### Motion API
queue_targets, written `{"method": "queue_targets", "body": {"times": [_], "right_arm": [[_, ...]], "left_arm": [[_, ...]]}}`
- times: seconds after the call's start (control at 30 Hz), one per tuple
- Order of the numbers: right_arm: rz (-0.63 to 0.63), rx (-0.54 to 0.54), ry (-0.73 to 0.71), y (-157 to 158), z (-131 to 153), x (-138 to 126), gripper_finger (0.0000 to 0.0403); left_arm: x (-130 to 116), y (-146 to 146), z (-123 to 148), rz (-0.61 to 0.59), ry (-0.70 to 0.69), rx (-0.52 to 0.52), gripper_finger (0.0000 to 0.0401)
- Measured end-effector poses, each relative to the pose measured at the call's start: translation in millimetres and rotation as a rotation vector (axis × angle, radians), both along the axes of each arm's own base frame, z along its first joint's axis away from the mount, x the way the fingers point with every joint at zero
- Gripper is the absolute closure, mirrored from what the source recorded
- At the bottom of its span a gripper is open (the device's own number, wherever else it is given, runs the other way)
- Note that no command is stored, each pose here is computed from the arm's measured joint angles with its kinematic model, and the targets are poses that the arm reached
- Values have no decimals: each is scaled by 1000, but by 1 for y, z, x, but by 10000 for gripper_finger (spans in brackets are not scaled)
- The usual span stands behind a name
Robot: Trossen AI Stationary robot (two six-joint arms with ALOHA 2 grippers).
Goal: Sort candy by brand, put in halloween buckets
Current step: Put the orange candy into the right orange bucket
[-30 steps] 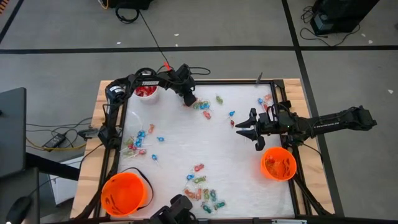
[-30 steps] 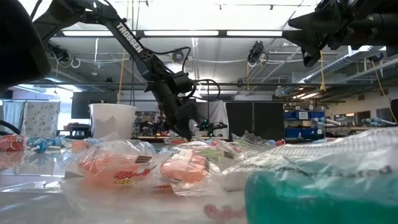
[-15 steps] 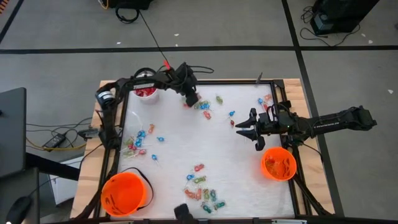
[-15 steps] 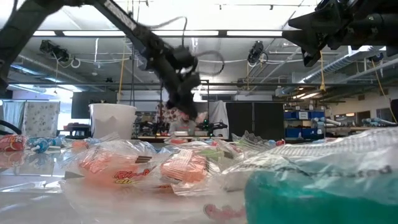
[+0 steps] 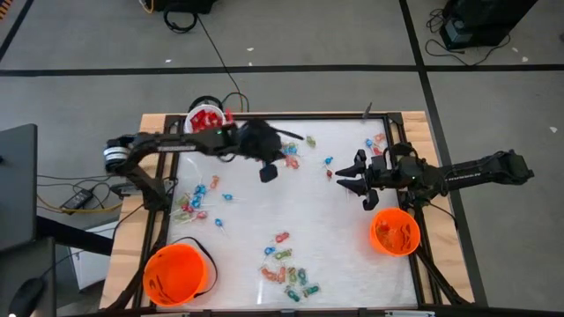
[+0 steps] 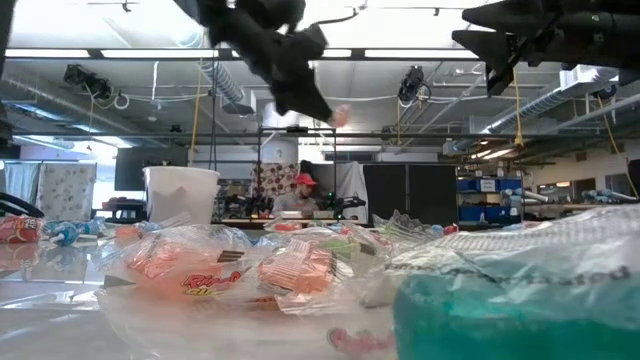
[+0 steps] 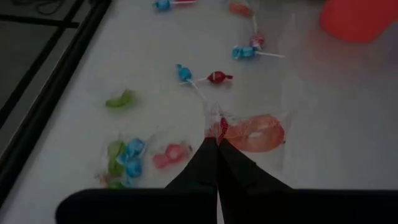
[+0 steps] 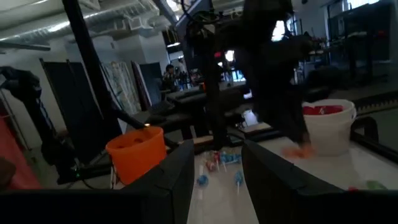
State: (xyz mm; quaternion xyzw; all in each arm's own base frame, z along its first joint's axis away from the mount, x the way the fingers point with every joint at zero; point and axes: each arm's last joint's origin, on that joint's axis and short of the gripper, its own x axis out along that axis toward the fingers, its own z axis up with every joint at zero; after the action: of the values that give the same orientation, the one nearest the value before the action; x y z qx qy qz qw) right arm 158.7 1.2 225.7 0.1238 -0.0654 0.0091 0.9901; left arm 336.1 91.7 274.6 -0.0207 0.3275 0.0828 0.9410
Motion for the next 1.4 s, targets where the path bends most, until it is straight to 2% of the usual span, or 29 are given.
{"method": "queue_targets", "body": {"times": [0.1, 0.17, 0.23, 0.33, 0.43, 0.63, 0.8, 0.93, 1.03, 1.1, 1.27, 1.4], "right_arm": [[-54, -24, -20, -2, 2, 0, 258], [-164, 12, -1, -6, 3, 0, 257], [-266, 21, 85, -11, 0, 3, 255], [-388, 14, 215, -17, -6, 6, 249], [-457, 2, 240, -22, -3, 10, 242], [-429, -29, 212, -21, 10, 13, 238], [-381, 27, 315, -23, 1, 18, 240], [-295, 92, 384, -22, -15, 31, 236], [-207, 113, 316, -20, -15, 45, 223], [-164, 99, 297, -20, -18, 53, 211], [-153, 4, 304, -20, -30, 66, 182], [-99, -30, 291, -19, -34, 76, 179]], "left_arm": [[-21, -12, -7, 44, -41, -16, 400], [-33, -20, -18, 70, -52, -36, 400], [-43, -27, -28, 105, -73, -40, 400], [-46, -33, -40, 138, -105, -33, 400], [-33, -36, -52, 132, -101, -38, 400], [-2, -36, -63, 76, -95, -40, 400], [12, -37, -55, 45, -249, -26, 400], [16, -45, -46, -30, -325, 66, 399], [18, -56, -44, -124, -333, 180, 399], [19, -62, -44, -151, -330, 212, 399], [20, -69, -42, -196, -340, 275, 398], [20, -71, -41, -210, -346, 295, 398]]}}
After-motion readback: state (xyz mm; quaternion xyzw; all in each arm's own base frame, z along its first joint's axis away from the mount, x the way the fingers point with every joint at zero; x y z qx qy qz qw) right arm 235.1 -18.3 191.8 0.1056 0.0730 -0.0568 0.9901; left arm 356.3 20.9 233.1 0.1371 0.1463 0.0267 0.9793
